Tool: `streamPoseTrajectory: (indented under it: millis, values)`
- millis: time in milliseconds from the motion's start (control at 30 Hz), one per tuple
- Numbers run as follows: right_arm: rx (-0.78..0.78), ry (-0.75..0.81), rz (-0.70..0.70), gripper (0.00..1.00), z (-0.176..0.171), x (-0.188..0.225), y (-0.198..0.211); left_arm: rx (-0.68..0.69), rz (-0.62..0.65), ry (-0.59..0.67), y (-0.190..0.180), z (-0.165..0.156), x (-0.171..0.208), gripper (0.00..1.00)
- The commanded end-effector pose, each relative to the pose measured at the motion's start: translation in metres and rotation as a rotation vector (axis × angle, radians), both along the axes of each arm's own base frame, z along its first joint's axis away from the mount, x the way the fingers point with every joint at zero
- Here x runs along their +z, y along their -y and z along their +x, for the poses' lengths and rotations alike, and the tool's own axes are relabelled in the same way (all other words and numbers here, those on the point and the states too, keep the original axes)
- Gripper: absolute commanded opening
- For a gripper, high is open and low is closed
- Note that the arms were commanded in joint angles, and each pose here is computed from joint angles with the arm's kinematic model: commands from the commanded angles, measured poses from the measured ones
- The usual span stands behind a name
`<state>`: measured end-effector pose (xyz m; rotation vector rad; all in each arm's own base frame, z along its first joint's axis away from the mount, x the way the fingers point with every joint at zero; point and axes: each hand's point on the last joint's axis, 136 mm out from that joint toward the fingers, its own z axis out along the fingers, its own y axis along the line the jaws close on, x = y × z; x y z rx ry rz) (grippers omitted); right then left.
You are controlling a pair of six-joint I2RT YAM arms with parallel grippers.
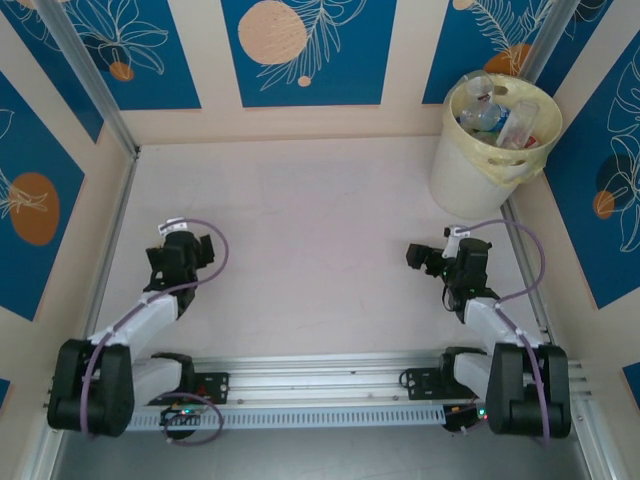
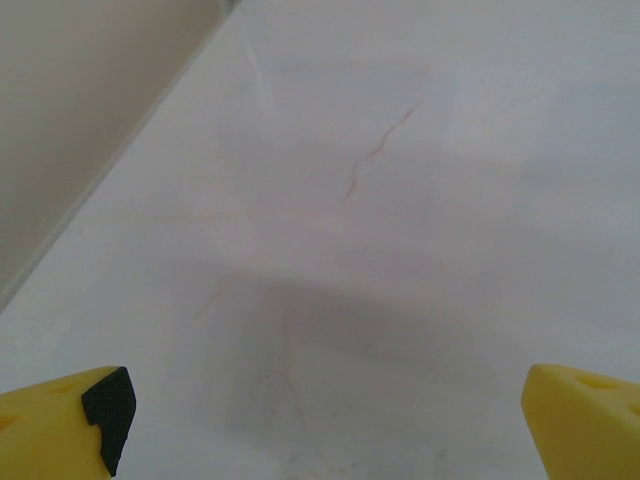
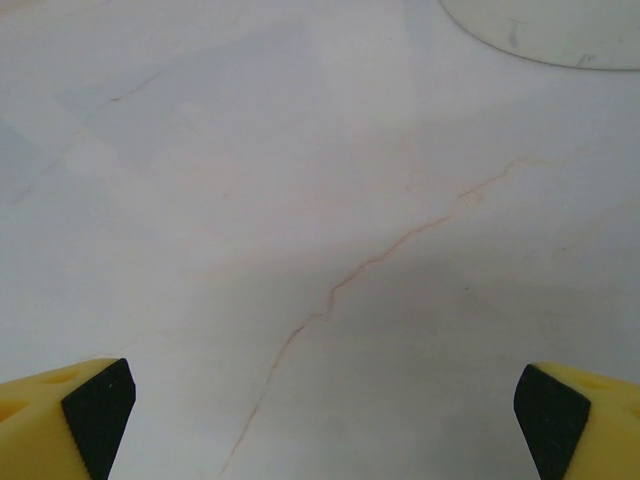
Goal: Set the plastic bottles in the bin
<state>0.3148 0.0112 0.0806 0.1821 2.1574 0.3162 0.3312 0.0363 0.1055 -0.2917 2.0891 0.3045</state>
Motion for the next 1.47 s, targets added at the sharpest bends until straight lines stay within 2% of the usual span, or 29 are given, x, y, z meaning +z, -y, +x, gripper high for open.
streamPoseTrajectory:
  millis: [0, 67, 200, 333, 400, 467, 533, 700, 833, 900, 1433]
  values:
    - [0.044, 0.126, 0.007, 0.99, 0.029, 0.031, -0.003, -0.15, -0.042, 0.041, 0.02, 0.027, -0.006, 1.0]
    - [0.066, 0.15, 0.022, 0.99, 0.037, 0.034, -0.008, -0.231, -0.049, 0.023, 0.034, 0.041, -0.007, 1.0]
    - [0.085, 0.176, 0.002, 0.99, 0.049, 0.036, -0.013, -0.293, 0.005, 0.145, 0.04, 0.057, 0.006, 1.0]
    - [0.085, 0.217, -0.045, 0.99, 0.057, 0.038, -0.015, -0.433, 0.014, 0.253, 0.061, 0.054, -0.01, 1.0]
    - [0.081, 0.248, -0.071, 0.99, 0.061, 0.041, -0.014, -0.391, 0.005, 0.202, 0.055, 0.053, -0.013, 1.0]
    - [0.072, 0.271, -0.11, 0.99, 0.064, 0.041, -0.012, -0.243, 0.024, 0.195, 0.032, 0.059, -0.013, 1.0]
    - [0.049, 0.298, -0.131, 0.99, 0.066, 0.04, -0.009, -0.229, 0.043, 0.177, 0.032, 0.059, -0.014, 1.0]
    - [0.089, 0.407, -0.154, 0.99, 0.05, 0.034, -0.018, -0.233, 0.042, 0.184, 0.033, 0.058, -0.013, 1.0]
    - [0.112, 0.333, -0.16, 0.99, 0.07, 0.022, -0.022, -0.25, 0.039, 0.175, 0.036, 0.059, -0.014, 1.0]
    - [0.086, 0.217, -0.15, 1.0, 0.083, 0.012, -0.017, -0.25, 0.039, 0.175, 0.036, 0.059, -0.014, 1.0]
    - [0.061, 0.227, -0.156, 0.99, 0.082, 0.012, -0.013, -0.283, 0.036, 0.17, 0.041, 0.06, -0.015, 1.0]
